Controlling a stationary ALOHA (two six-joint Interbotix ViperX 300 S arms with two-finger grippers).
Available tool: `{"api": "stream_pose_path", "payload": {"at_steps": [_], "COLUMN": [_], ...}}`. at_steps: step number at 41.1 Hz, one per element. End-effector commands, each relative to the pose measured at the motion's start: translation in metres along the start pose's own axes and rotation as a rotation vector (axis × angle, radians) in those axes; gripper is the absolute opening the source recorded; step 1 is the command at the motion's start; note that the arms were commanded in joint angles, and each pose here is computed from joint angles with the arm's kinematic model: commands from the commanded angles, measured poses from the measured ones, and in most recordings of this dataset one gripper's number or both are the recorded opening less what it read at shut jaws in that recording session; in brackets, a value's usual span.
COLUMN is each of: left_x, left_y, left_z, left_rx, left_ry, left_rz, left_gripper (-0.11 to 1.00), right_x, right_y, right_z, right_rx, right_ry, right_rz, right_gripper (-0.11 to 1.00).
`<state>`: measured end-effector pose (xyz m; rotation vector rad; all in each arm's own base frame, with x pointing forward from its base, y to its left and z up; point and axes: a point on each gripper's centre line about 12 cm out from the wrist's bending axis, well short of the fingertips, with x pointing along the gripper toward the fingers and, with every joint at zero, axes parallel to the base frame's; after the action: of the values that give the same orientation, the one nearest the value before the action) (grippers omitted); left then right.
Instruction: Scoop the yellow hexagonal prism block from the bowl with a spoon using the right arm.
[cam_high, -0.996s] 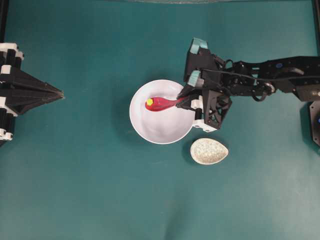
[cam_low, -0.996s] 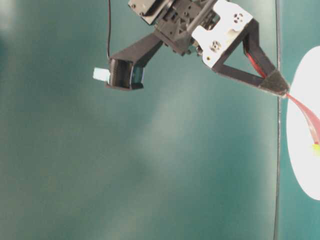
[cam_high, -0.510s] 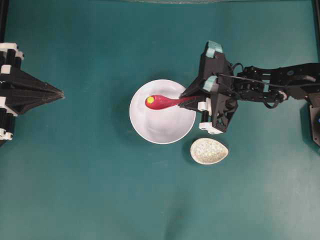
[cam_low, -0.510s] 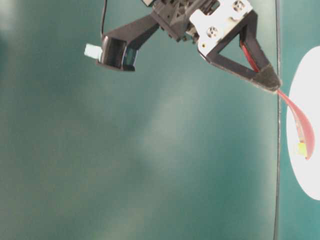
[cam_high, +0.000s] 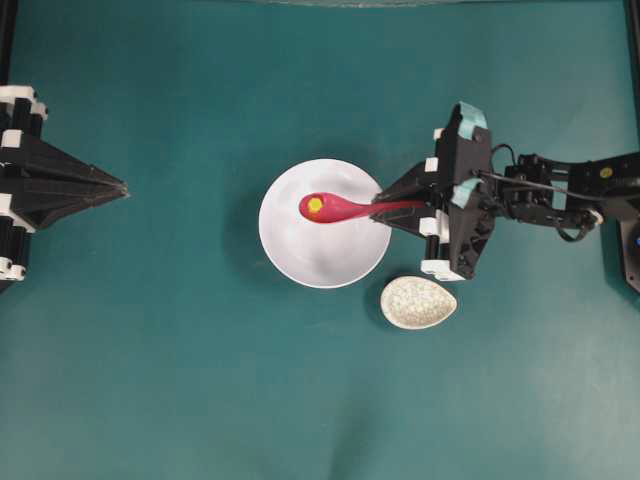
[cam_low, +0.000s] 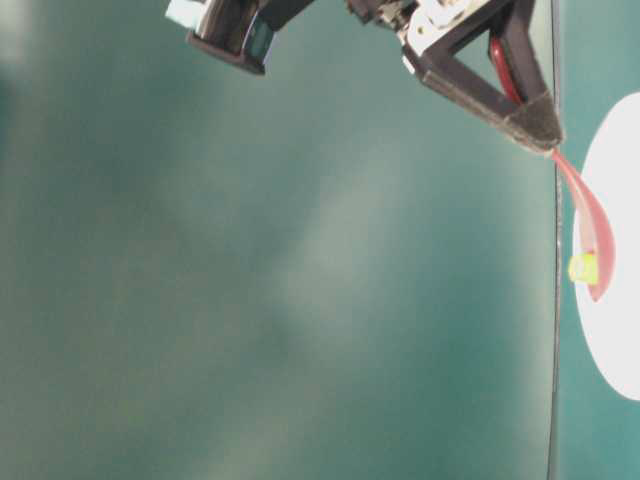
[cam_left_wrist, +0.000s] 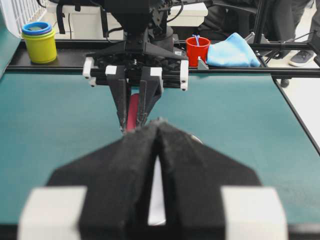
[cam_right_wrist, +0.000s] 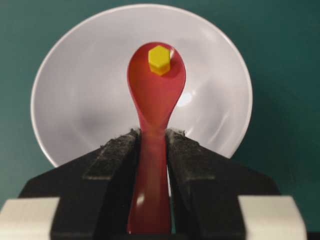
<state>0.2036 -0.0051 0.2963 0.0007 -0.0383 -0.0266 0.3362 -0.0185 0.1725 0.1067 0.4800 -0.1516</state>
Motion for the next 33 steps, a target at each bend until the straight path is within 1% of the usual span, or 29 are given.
{"api": "stream_pose_path", "payload": {"at_steps": [1, 10, 20, 26, 33], "left_x": [0.002, 0.002, 0.003, 0.002, 0.002], "left_y": [0.000, 0.000, 0.000, 0.000, 0.000], "left_z": [0.013, 0.013, 0.012, 0.012, 0.013], "left_rx": [0.002, 0.002, 0.002, 0.002, 0.002], "left_ry": [-0.034, -0.034, -0.032, -0.032, -0.034], "left_rz": [0.001, 0.001, 0.001, 0.001, 0.001], "left_gripper": [0.03, 0.03, 0.03, 0.03, 0.03], "right_x": [-0.006, -0.009, -0.011, -0.014, -0.023], "right_y": [0.004, 0.004, 0.002, 0.003, 0.003], "right_z": [0.010, 0.003, 0.004, 0.010, 0.022], "right_rx": [-0.005, -0.014, -0.017, -0.026, -0.027], "right_ry": [-0.061, -0.088, -0.118, -0.136, -0.177], "right_rz": [0.006, -0.003, -0.011, -0.009, -0.005], "right_gripper": [0.25, 0.25, 0.25, 0.25, 0.25]}}
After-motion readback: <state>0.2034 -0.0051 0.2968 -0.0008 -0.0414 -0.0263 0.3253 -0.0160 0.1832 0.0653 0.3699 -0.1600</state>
